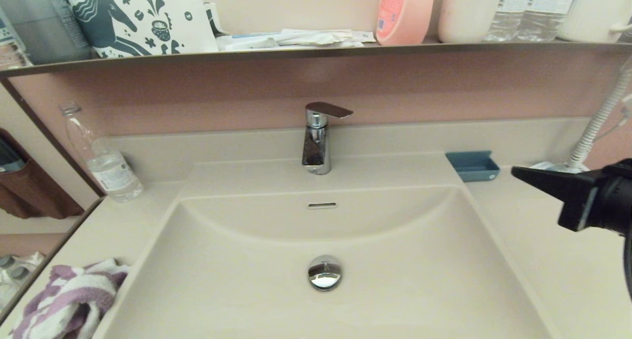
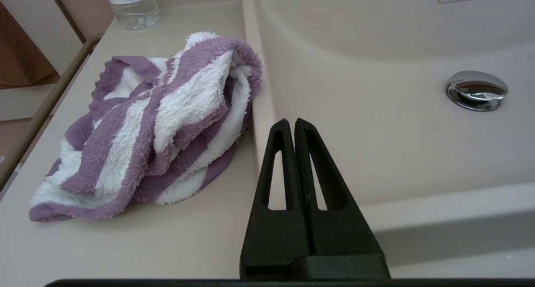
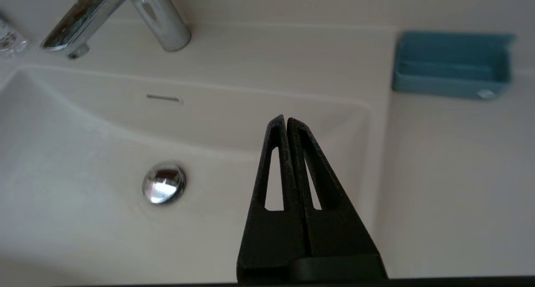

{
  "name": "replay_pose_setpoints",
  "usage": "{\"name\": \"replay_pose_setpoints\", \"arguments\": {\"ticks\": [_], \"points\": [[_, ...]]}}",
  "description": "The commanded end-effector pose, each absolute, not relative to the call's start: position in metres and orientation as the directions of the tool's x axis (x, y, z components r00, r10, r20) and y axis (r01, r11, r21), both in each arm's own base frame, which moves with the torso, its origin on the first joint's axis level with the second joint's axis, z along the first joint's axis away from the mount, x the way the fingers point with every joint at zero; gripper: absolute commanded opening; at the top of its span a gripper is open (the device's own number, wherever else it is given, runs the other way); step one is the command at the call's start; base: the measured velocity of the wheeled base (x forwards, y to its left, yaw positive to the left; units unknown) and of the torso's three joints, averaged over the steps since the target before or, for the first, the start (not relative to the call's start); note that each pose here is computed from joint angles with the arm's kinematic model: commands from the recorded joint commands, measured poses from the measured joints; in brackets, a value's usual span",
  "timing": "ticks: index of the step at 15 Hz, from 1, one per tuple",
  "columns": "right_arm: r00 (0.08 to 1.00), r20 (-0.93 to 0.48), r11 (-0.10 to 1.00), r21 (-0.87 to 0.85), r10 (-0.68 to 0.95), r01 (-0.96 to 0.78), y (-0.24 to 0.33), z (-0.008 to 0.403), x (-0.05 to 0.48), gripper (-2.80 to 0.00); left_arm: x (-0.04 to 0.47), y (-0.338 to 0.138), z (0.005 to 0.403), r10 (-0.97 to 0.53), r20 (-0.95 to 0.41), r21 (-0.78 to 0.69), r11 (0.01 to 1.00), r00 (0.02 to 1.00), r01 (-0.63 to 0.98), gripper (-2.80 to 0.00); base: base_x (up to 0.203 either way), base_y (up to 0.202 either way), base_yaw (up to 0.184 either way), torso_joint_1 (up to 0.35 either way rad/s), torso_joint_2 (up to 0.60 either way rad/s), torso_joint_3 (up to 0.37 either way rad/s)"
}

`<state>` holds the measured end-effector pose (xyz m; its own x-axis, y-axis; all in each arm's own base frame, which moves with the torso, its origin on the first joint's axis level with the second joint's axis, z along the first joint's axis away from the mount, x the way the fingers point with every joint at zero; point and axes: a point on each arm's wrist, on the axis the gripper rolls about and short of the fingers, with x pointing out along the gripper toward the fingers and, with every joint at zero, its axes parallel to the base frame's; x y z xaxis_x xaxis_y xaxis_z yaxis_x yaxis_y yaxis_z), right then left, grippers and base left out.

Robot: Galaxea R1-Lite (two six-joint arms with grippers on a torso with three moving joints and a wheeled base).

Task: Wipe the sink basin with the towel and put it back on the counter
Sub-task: Turn on the faucet

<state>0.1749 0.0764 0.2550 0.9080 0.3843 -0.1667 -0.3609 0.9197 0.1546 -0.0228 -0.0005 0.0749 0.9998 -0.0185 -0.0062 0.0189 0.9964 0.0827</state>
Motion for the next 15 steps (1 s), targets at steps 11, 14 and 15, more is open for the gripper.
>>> {"name": "replay_pose_setpoints", "arguments": {"ticks": [11,14,15], "points": [[0.845,-0.058,0.842,0.143,0.532,-0.520,0.227,0.233,0.284,-2.80,-0.023,0.000,0.075,-0.018,-0.006,0.083,0.996,1.000,0.019,-2.80,0.000,0.000,0.000,0.000,0.00,0.000],[0.833,-0.034,0.830,0.112,0.552,-0.546,0.244,0.224,0.292,-2.80,-0.023,0.000,0.075,-0.018,-0.006,0.084,0.996,1.000,0.019,-2.80,0.000,0.000,0.000,0.000,0.00,0.000],[0.831,-0.010,0.827,0.108,0.556,-0.552,0.250,0.223,0.296,-2.80,-0.023,0.000,0.075,-0.018,-0.006,0.083,0.996,1.000,0.019,-2.80,0.000,0.000,0.000,0.000,0.00,0.000]]}}
